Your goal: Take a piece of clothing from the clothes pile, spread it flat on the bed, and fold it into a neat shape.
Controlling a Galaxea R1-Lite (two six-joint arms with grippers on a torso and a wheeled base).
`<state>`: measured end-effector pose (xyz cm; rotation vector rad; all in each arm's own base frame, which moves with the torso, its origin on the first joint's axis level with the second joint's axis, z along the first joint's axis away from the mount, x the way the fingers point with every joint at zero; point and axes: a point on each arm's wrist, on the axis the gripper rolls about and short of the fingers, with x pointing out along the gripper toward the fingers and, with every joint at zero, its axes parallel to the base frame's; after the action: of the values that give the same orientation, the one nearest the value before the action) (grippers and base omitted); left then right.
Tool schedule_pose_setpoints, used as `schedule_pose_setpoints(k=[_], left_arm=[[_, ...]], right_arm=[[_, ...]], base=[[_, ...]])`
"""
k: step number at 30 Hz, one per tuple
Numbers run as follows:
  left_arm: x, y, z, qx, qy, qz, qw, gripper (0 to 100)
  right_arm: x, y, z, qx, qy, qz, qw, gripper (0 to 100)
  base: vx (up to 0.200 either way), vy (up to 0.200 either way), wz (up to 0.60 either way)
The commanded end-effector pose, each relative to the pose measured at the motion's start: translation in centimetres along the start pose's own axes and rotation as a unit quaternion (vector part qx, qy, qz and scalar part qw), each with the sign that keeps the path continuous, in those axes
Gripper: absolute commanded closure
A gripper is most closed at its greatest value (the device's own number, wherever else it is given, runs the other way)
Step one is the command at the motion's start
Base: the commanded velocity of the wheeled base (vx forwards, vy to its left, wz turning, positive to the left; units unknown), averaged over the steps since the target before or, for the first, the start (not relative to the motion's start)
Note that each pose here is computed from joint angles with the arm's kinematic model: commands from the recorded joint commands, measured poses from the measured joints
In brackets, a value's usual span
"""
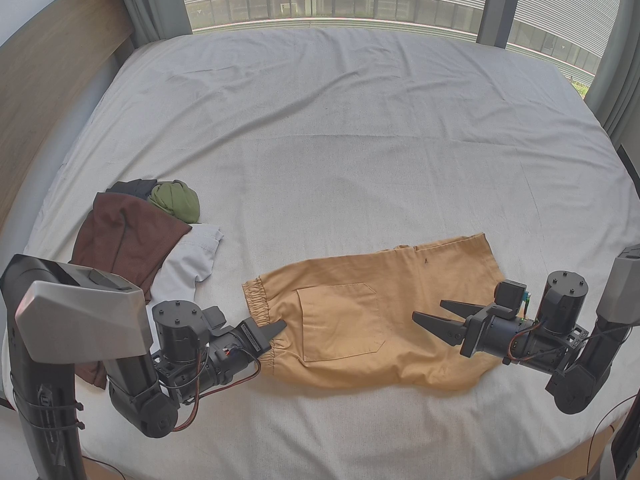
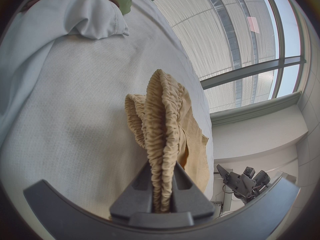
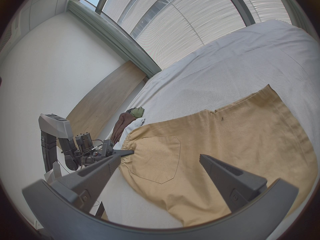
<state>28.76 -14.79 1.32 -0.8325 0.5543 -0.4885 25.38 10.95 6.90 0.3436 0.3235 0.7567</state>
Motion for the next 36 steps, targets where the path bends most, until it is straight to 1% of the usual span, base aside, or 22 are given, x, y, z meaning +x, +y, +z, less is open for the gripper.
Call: schedule_pose_setpoints(k=[1,2,3,6,8,9,11,13,20,24,32,36], left_arm=[[-1.4,-0.9,0.6,0.003,-0.008,-0.005,1.0000,100],[-2.5,-1.4,0.7,0.008,-0.009,-0.005,0.9999,100],[-2.5,-1.4,0.7,0.008,-0.009,-0.005,0.9999,100],[-3.5,-0.8,1.1,0.028,-0.013,0.013,0.9994,100],[-3.6,-0.7,1.1,0.031,-0.013,0.015,0.9993,100],[-4.7,0.4,1.4,0.040,-0.017,0.041,0.9982,100],[-5.2,0.9,1.8,0.043,-0.022,0.052,0.9975,100],[-6.0,1.5,2.7,0.043,-0.037,0.062,0.9965,100],[-7.8,1.5,4.0,0.038,-0.055,0.061,0.9959,100],[-8.5,1.9,4.5,0.033,-0.061,0.066,0.9954,100],[-9.6,2.9,4.7,0.032,-0.059,0.085,0.9941,100],[-9.8,2.9,4.8,0.042,-0.051,0.076,0.9949,100]], right_arm=[[0.0,0.0,0.0,0.000,0.001,-0.001,1.0000,0],[0.0,-0.1,0.0,0.000,-0.001,-0.002,1.0000,0],[0.0,-0.1,0.0,0.000,-0.001,-0.002,1.0000,0],[0.0,-0.1,0.0,0.000,-0.001,-0.002,1.0000,0],[-0.1,-0.1,0.0,0.000,-0.001,-0.003,1.0000,0],[-0.1,-0.2,0.1,0.000,-0.001,-0.003,1.0000,0],[-0.1,-0.2,0.1,0.000,-0.001,-0.003,1.0000,0],[0.0,-0.1,0.0,-0.001,0.000,-0.001,1.0000,0],[0.0,0.0,0.0,-0.001,0.000,0.000,1.0000,0],[0.0,0.0,0.0,-0.001,0.000,0.000,1.0000,0],[0.0,0.0,0.0,-0.002,0.000,0.000,1.0000,0],[0.0,0.0,0.0,-0.002,0.000,0.000,1.0000,0]], base=[[0.000,0.000,0.00],[0.000,0.000,0.00],[0.000,0.000,0.00],[0.000,0.000,0.00],[0.000,0.000,0.00],[0.000,0.000,0.00],[0.000,0.000,0.00],[0.000,0.000,0.00],[0.000,0.000,0.00],[0.000,0.000,0.00],[0.000,0.000,0.00],[0.000,0.000,0.00]])
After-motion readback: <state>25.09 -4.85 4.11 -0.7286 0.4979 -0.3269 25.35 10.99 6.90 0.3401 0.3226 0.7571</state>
